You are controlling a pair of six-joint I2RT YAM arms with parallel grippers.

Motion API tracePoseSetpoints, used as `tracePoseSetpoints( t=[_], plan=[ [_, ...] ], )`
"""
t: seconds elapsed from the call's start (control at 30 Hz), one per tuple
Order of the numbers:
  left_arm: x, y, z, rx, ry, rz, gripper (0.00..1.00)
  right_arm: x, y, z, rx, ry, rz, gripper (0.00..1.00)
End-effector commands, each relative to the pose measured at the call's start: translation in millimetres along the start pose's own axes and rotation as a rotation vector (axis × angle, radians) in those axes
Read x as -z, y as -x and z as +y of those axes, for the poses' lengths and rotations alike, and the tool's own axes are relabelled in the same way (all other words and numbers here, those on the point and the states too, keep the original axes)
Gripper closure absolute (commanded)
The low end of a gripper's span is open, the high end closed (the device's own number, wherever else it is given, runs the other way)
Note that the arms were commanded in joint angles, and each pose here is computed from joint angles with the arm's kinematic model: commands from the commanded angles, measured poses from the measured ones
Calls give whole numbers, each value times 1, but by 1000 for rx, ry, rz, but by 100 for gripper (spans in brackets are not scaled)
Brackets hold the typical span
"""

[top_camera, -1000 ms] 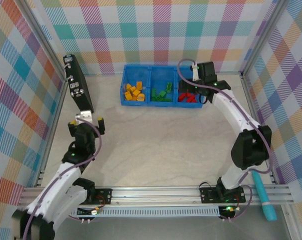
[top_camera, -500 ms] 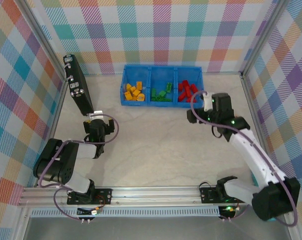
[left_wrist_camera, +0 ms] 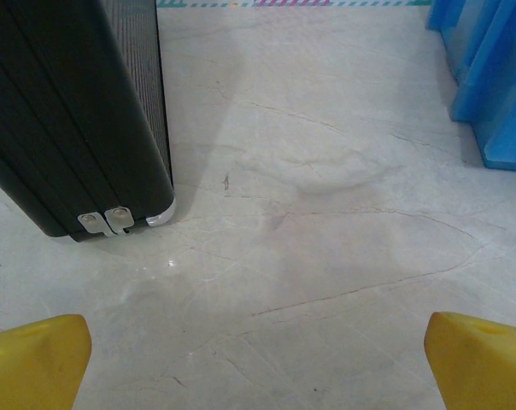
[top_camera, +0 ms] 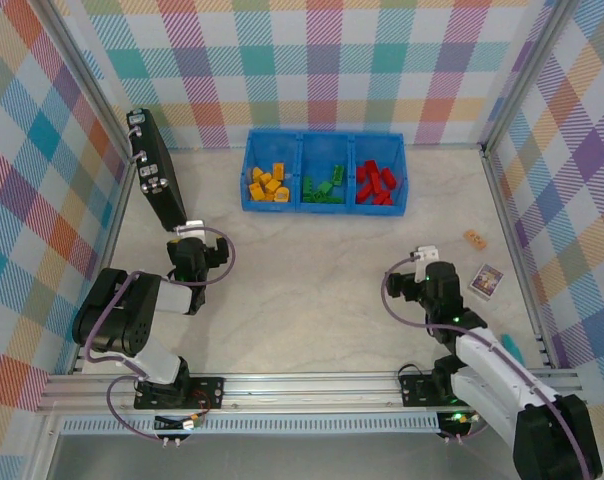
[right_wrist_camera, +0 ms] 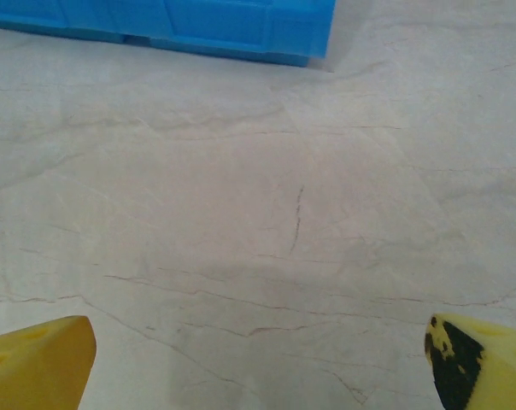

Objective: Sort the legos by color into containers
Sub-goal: Reset both arms

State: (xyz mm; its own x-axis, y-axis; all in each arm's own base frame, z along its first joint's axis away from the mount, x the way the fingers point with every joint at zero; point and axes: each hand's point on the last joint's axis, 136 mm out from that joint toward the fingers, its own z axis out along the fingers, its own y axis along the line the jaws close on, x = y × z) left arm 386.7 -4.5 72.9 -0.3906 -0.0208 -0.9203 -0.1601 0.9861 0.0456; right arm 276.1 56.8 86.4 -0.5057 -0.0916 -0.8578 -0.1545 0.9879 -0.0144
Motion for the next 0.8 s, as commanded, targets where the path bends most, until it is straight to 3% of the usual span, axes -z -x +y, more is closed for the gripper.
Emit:
tracePoseSetpoints(
  t=[0.0, 0.33, 0.43, 0.63, 0.67, 0.77],
  plan=[
    [-3, 15, 0, 31, -11, -44, 0, 0, 52, -14, -22, -33, -230, 1],
    [-5, 15, 3, 50, -13, -35, 0, -70, 81, -23, 28, 10, -223, 1],
    [-6, 15, 4, 53, -15, -32, 0, -95, 77, -25, 15, 22, -130, 1],
    [-6, 14, 4, 56, -16, -30, 0, -94, 66, -42, -72, 38, -201, 1],
    [-6, 15, 5, 56, -16, -31, 0, -96, 62, -43, -82, 38, -150, 1],
    [-6, 14, 5, 58, -15, -29, 0, -97, 63, -45, -94, 41, -158, 1]
  ],
)
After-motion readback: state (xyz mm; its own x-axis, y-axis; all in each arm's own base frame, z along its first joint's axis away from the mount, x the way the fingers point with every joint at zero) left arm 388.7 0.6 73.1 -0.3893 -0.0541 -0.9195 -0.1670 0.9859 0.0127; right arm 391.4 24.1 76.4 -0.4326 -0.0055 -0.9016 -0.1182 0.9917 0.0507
